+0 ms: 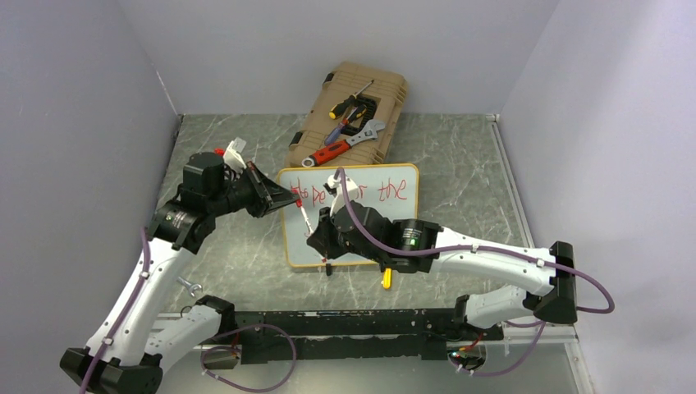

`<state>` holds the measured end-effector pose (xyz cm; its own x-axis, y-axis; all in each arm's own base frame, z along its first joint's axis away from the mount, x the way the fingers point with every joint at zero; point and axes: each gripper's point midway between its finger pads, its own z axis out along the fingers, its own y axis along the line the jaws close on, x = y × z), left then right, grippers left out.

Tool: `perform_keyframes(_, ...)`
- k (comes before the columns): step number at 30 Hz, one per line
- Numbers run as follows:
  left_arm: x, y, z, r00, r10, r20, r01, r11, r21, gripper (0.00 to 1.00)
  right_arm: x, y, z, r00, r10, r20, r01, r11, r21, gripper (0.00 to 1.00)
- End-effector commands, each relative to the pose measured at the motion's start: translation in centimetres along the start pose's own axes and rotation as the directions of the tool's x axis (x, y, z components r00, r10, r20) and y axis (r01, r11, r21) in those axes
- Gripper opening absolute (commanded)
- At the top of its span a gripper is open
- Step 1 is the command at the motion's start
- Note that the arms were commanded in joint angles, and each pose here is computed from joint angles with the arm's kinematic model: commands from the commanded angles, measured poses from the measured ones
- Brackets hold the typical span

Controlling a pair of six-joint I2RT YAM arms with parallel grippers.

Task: Write a sentence on the whiteboard
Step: Close the whiteboard marker at the center of the board.

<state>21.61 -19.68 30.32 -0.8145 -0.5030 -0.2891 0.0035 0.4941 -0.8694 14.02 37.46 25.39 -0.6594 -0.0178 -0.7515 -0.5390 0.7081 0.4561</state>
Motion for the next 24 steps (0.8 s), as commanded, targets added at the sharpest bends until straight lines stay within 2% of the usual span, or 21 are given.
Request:
perform_keyframes(1,0.9,-1.3,-0.8,0.998,0.063,-0.024,-0.061,0.995,0.080,0.00,-4.0,1.3,-0.4,0.996,0.018,0.088,-0.015,0.999,-0.029,0.00)
perform_keyframes(9,1.3,-0.7,-1.2,0.993,0.117,0.001,-0.116,0.990,0.083,0.00,-5.6,2.0,0.2,0.995,0.018,0.103,-0.016,1.000,-0.025,0.00)
perform_keyframes(19,2.0,-0.8,-1.5,0.989,0.145,0.003,-0.144,0.980,0.139,0.00,-9.0,0.4,-0.7,0.965,0.076,0.250,-0.080,0.997,0.004,0.00)
perform_keyframes(24,2.4,-0.7,-1.6,0.990,0.144,-0.002,-0.142,0.978,0.155,0.00,-10.2,-0.2,-0.4,0.959,0.071,0.275,-0.078,0.997,0.016,0.00)
